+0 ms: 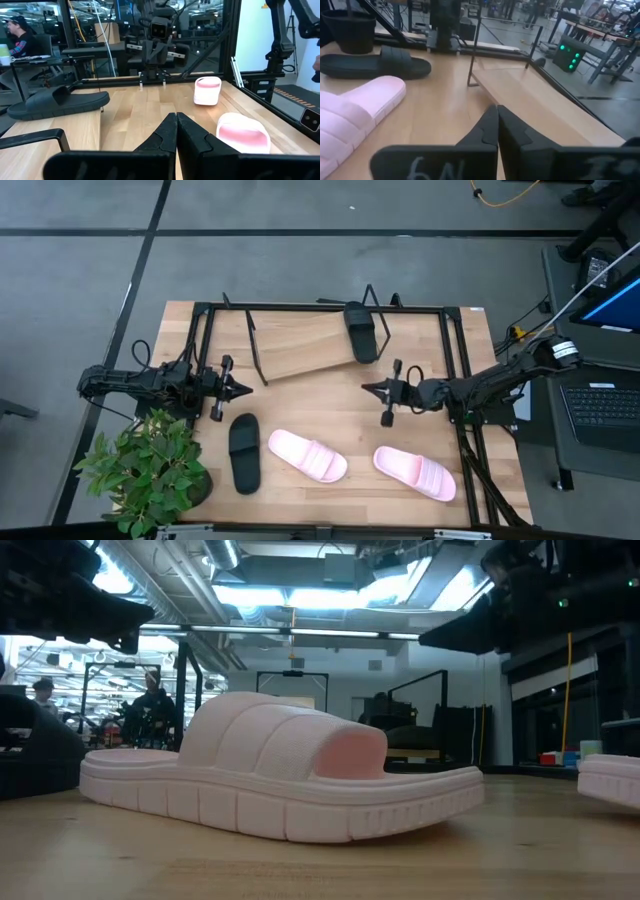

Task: Pick and place slides into the shelf
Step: Put the black slipper on the shelf

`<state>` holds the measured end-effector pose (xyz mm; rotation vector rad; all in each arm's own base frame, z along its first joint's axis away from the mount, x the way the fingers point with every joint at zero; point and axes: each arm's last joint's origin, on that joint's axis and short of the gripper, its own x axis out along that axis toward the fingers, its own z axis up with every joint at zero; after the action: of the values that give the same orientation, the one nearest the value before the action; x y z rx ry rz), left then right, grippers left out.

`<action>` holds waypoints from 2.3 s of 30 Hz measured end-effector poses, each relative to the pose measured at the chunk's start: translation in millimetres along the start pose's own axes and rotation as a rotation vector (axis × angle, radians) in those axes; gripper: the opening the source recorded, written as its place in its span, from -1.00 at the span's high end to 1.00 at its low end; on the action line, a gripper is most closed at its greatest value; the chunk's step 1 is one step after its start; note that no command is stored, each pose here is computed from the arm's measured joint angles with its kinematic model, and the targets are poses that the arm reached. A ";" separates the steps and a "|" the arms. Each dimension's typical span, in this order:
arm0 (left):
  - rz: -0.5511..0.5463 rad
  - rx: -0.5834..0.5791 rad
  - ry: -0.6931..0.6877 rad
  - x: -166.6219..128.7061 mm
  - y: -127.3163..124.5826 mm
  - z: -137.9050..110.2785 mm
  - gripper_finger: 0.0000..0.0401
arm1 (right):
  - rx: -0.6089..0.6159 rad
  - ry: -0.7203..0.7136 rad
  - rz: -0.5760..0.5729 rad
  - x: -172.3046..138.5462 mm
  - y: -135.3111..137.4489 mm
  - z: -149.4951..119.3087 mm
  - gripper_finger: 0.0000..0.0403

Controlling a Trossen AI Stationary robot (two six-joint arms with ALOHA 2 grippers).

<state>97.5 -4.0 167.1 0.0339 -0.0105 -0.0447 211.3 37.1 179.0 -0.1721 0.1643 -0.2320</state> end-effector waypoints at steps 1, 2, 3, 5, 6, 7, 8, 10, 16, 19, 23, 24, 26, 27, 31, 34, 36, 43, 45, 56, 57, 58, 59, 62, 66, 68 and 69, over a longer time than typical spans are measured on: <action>-0.007 0.000 -0.001 0.0 -0.2 0.1 1.00 | -0.001 0.002 0.000 -0.5 -0.1 -1.2 0.99; -0.013 0.000 -0.002 0.0 -0.4 0.1 1.00 | -0.003 0.006 0.001 -0.7 -0.1 -2.1 0.99; -0.015 0.000 -0.002 0.0 -0.4 0.2 1.00 | -0.005 0.009 0.001 -0.8 -0.1 -2.5 0.99; -0.015 0.000 -0.002 0.0 -0.4 0.2 1.00 | -0.007 0.014 0.002 -0.8 0.0 -3.0 0.99; -0.015 0.000 -0.002 0.0 -0.4 0.2 1.00 | -0.007 0.014 0.002 -0.8 0.0 -3.1 0.99; -0.015 0.000 -0.002 0.0 -0.4 0.2 1.00 | -0.008 0.014 0.002 -0.8 0.0 -3.1 0.99; -0.015 0.000 -0.002 0.0 -0.4 0.2 1.00 | -0.008 0.014 0.002 -0.8 0.0 -3.1 0.99; -0.016 0.000 -0.002 0.0 -0.5 0.2 1.00 | -0.009 0.016 0.002 -0.8 0.0 -3.3 0.99; -0.075 0.001 -0.014 -0.1 -2.1 1.2 1.00 | -0.008 0.019 0.002 -0.7 0.0 -3.6 0.99; -0.146 0.004 -0.029 -0.3 -4.2 2.5 1.00 | -0.007 0.019 0.002 -0.7 0.0 -3.6 0.99; -0.178 0.005 -0.034 -0.5 -5.1 2.9 1.00 | -0.007 0.019 0.001 -0.7 0.0 -3.6 0.99; -0.178 0.005 -0.034 -0.5 -5.1 2.9 1.00 | -0.007 0.020 0.002 -0.7 0.0 -3.7 0.99; -0.178 0.005 -0.034 -0.5 -5.1 2.9 1.00 | -0.009 0.020 0.002 -0.7 0.0 -3.7 0.99; -0.178 0.005 -0.034 -0.5 -5.1 2.9 1.00 | -0.009 0.020 0.001 -0.7 0.0 -3.7 0.99; -0.178 0.005 -0.034 -0.5 -5.1 2.9 1.00 | -0.010 0.020 0.001 -0.7 0.0 -3.7 0.99; -0.176 0.005 -0.034 -0.5 -5.0 2.9 1.00 | -0.010 0.019 0.001 -0.7 0.0 -3.6 0.99; -0.163 0.005 -0.031 -0.3 -4.6 2.6 1.00 | -0.008 0.019 0.001 -0.7 0.0 -3.6 0.99; -0.102 -0.016 0.042 3.6 -3.0 -3.2 1.00 | -0.007 0.019 0.001 -0.7 0.0 -3.6 0.99; -0.086 -0.038 0.061 4.6 -2.6 -4.7 1.00 | -0.007 0.019 0.001 -0.7 0.0 -3.6 0.99; -0.106 -0.061 0.128 4.5 -2.6 12.5 1.00 | -0.002 0.019 0.001 -0.7 0.0 -3.6 0.99; -0.113 -0.064 0.129 4.7 -2.7 14.5 1.00 | -0.003 0.019 0.001 -0.7 0.0 -3.6 0.99; -0.115 -0.069 0.134 5.2 -2.7 15.7 1.00 | -0.003 0.019 0.001 -0.7 0.0 -3.6 0.99; -0.114 -0.074 0.140 5.8 -2.7 16.1 1.00 | -0.003 0.019 0.001 -0.7 0.0 -3.6 0.99; -0.119 -0.095 0.169 7.9 -2.9 15.4 1.00 | -0.003 0.019 0.001 -0.6 0.0 -3.4 0.99; -0.173 -0.115 0.212 10.9 -4.6 12.1 1.00 | -0.004 0.019 0.001 -0.6 0.0 -3.3 0.99; -0.179 -0.169 0.233 12.2 -5.0 10.6 1.00 | -0.006 0.018 0.001 -0.5 0.1 -3.2 0.99; -0.182 -0.203 0.245 12.7 -5.2 9.9 1.00 | -0.006 0.018 0.000 -0.5 0.0 -3.2 0.99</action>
<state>109.8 -10.2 176.9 -0.1627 0.2424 -0.2226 210.2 36.7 175.9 -0.1759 0.1833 -0.2330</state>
